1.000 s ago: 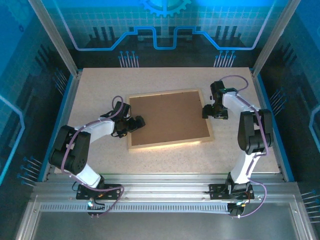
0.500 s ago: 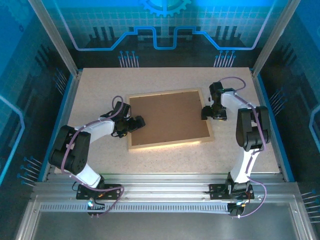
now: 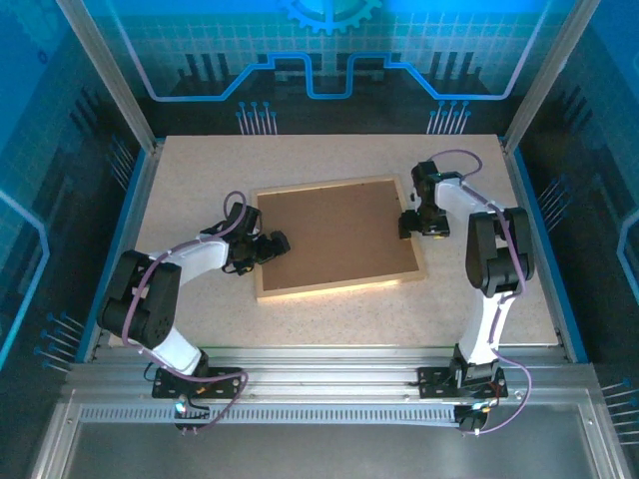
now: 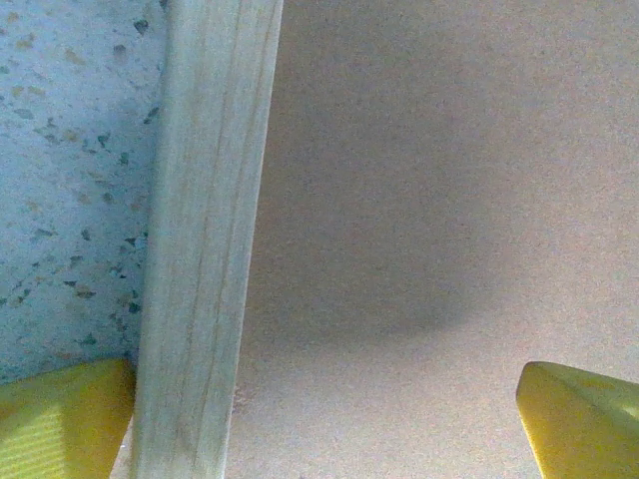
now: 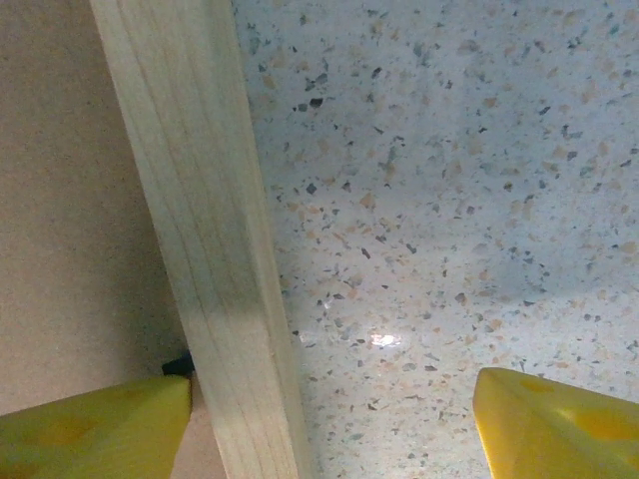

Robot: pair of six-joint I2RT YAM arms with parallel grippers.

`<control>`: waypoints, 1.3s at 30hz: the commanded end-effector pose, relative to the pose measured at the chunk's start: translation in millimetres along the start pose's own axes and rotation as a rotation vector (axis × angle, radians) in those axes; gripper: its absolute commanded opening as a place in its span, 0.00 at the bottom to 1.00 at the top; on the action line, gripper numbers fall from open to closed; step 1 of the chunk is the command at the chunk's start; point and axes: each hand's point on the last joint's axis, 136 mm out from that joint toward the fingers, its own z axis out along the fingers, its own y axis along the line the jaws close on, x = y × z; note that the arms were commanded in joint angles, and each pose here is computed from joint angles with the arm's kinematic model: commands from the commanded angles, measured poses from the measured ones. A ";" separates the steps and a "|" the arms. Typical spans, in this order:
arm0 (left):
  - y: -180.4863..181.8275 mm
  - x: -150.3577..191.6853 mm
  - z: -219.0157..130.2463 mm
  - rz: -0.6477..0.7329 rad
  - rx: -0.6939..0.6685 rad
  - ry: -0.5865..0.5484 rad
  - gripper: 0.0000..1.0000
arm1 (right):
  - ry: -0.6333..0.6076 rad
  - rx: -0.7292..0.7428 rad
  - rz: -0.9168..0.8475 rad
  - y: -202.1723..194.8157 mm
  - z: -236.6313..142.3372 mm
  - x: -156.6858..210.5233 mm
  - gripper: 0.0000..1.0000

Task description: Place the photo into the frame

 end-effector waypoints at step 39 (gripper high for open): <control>-24.3 -0.4 -4.6 0.043 0.073 0.011 0.99 | 0.058 -0.032 0.013 0.1 25.7 12.2 0.78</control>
